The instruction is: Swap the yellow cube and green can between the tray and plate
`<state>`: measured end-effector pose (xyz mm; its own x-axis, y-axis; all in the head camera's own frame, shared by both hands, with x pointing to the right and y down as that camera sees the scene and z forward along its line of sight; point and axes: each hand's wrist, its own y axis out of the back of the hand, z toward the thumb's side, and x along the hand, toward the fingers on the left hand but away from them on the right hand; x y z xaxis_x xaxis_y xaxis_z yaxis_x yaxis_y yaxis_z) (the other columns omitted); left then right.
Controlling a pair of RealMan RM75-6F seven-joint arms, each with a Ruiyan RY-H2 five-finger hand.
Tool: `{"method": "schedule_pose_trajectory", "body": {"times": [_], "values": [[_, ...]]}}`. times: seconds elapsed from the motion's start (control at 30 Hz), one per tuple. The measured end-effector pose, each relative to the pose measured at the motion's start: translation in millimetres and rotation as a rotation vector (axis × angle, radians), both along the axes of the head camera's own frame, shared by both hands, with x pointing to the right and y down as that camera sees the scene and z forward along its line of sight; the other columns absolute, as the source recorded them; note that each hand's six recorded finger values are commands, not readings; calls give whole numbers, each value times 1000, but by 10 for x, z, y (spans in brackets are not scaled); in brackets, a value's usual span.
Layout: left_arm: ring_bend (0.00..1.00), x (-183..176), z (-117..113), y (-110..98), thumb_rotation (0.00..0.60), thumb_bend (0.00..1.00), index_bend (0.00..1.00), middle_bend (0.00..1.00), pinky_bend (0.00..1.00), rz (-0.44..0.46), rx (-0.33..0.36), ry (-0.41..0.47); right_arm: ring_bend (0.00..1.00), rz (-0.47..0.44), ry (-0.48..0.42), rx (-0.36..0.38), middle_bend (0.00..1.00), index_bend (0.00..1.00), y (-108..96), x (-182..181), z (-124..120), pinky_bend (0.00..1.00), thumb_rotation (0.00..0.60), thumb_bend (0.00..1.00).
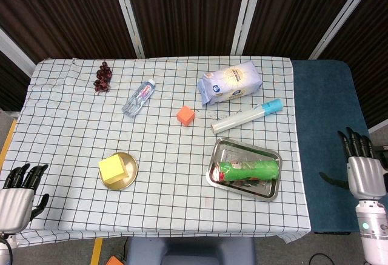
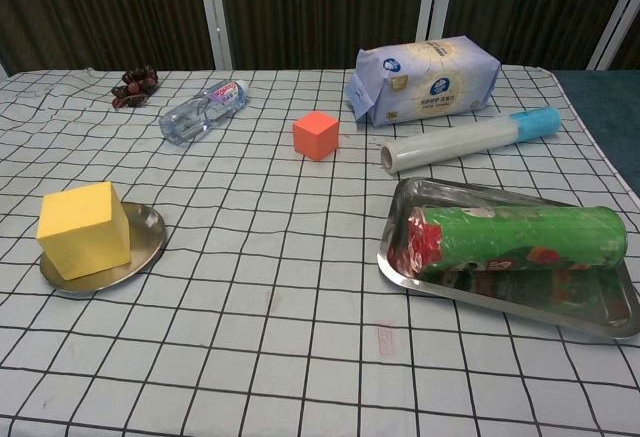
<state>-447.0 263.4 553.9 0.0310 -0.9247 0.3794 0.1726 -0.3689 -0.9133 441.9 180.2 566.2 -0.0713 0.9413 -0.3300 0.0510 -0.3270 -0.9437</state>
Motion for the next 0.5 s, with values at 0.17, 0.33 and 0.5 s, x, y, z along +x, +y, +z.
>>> {"method": "schedule_pose_trajectory", "body": {"times": [0.17,0.33,0.5], "values": [[129,-36,30,-19,600,363,153,188,182,-12,-9,8,0,1,-6,31,0,0,81,3,-49,0,600,48],[129,-31,30,-31,600,364,154,188,182,-6,-7,15,0,1,5,20,0,0,117,-8,-39,0,600,48],[129,-27,32,-29,600,364,154,188,182,-6,-9,15,0,11,7,18,0,0,113,-1,-41,0,600,48]]}}
